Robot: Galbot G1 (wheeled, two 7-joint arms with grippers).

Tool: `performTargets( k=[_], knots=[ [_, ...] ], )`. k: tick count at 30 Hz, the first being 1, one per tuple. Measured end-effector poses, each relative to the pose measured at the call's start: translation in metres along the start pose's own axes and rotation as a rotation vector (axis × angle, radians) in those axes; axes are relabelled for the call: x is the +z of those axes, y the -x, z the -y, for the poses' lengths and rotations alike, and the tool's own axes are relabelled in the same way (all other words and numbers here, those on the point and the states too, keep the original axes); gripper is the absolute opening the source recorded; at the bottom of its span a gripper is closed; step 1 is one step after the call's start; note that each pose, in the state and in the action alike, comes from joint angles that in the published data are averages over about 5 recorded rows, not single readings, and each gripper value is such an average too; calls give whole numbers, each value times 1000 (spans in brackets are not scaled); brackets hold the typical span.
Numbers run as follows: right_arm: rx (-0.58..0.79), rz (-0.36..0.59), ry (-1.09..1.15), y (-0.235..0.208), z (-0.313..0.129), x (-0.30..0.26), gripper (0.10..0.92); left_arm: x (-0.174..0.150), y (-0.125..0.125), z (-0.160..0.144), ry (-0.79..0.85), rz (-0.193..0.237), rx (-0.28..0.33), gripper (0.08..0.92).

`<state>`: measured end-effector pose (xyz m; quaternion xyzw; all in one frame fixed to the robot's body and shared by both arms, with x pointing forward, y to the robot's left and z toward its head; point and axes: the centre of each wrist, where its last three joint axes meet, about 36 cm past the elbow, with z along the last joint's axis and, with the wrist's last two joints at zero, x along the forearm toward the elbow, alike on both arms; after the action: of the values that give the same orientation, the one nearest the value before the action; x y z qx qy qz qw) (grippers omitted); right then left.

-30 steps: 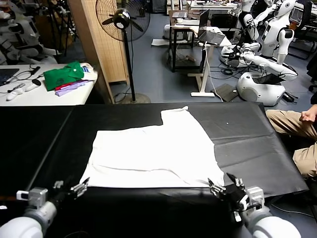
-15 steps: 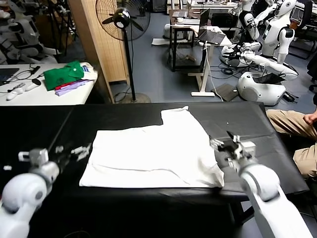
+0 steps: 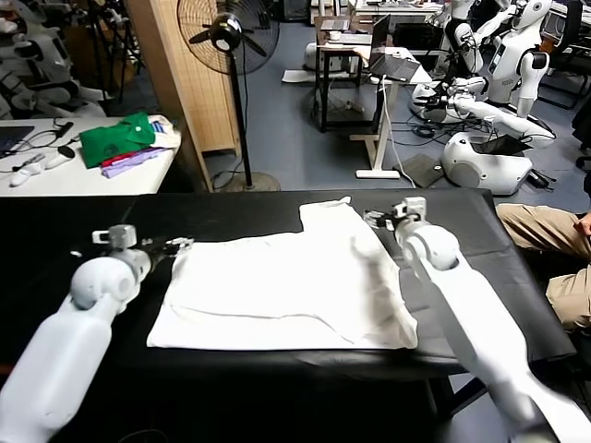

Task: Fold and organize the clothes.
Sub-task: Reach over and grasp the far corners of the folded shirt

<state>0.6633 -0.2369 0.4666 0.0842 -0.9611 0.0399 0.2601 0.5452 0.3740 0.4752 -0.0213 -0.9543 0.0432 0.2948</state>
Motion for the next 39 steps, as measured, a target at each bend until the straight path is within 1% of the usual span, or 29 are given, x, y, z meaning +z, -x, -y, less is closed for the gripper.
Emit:
performTargets(
  k=[5, 7, 12, 15, 17, 18, 19, 21, 23, 24, 25, 27, 28, 29, 31, 33, 35, 39],
  knots=[
    [-21, -51, -23, 22, -14, 5, 798, 2, 15, -9, -18, -35, -1, 798],
    [-21, -62, -23, 26, -18, 6, 798, 3, 18, -11, -27, -43, 1, 798],
    [-22, -80, -9, 34, -23, 9, 798, 5, 24, -15, -51, -62, 32, 798],
    [-24, -87, 5, 37, -25, 10, 798, 7, 28, -14, -53, -69, 35, 798],
    [-26, -89, 12, 38, -27, 11, 788, 9, 32, -12, -50, -74, 34, 794],
    [-28, -90, 15, 39, -28, 12, 768, 10, 33, -11, -48, -76, 33, 782],
    [-29, -90, 17, 39, -29, 12, 731, 11, 34, -10, -45, -78, 31, 770],
    [-32, -91, 20, 40, -30, 13, 647, 13, 36, -8, -38, -80, 25, 697],
    [-34, -91, 21, 40, -31, 15, 532, 15, 38, -8, -31, -82, 17, 606],
    [-34, -89, 21, 40, -31, 16, 483, 16, 38, -8, -29, -82, 14, 539],
    [-33, -86, 20, 39, -31, 16, 416, 17, 39, -8, -29, -83, 12, 490],
    [-31, -75, 20, 39, -31, 17, 316, 18, 39, -8, -29, -83, 12, 373],
    [-29, -69, 20, 39, -30, 18, 251, 18, 38, -8, -30, -83, 14, 323],
    [-27, -62, 21, 38, -30, 18, 202, 19, 38, -8, -31, -82, 18, 273],
    [-21, -48, 24, 37, -28, 20, 138, 19, 37, -6, -35, -77, 29, 177],
    [-14, -29, 26, 34, -25, 21, 122, 18, 34, -4, -39, -70, 40, 132],
    [-6, 1, 26, 30, -23, 20, 121, 17, 31, -2, -38, -57, 48, 127],
    [-11, 69, 35, 18, -20, 18, 122, 12, 22, 3, -3, -2, 39, 127]
  ],
)
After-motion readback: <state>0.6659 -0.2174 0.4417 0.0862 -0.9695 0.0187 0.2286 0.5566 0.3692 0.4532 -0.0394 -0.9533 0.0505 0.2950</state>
